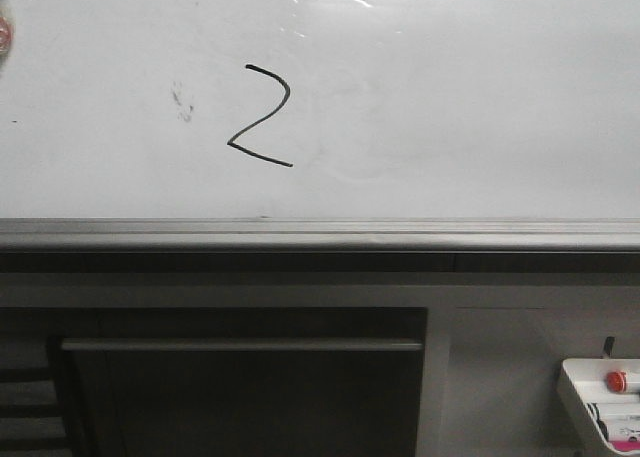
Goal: Write number 2 on whiteboard
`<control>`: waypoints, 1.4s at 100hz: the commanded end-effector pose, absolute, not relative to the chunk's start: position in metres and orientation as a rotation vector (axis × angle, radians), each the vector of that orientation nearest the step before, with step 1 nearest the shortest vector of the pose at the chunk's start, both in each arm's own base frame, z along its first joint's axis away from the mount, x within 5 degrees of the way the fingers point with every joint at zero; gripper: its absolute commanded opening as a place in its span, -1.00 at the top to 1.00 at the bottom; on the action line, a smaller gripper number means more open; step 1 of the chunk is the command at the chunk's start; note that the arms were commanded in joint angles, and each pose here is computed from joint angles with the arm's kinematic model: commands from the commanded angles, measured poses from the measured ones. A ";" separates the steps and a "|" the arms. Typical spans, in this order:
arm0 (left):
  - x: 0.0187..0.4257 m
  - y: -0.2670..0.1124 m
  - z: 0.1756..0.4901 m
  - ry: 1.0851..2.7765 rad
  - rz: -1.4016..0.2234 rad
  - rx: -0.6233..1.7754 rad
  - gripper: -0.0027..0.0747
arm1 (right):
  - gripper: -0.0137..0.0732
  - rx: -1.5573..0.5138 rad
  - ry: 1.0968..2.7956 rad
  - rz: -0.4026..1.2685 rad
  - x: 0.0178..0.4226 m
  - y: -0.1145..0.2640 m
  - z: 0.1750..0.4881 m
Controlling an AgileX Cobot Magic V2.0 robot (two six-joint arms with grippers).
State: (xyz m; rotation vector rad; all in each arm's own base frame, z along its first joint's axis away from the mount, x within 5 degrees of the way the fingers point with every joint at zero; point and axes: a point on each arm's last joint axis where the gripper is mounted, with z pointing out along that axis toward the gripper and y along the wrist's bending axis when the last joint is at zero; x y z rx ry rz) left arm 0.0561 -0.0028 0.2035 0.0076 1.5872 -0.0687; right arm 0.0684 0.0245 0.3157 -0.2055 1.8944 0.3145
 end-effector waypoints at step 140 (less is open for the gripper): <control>0.055 -0.003 0.200 1.527 -0.096 -0.008 0.98 | 0.85 0.060 1.409 0.072 0.054 0.000 0.210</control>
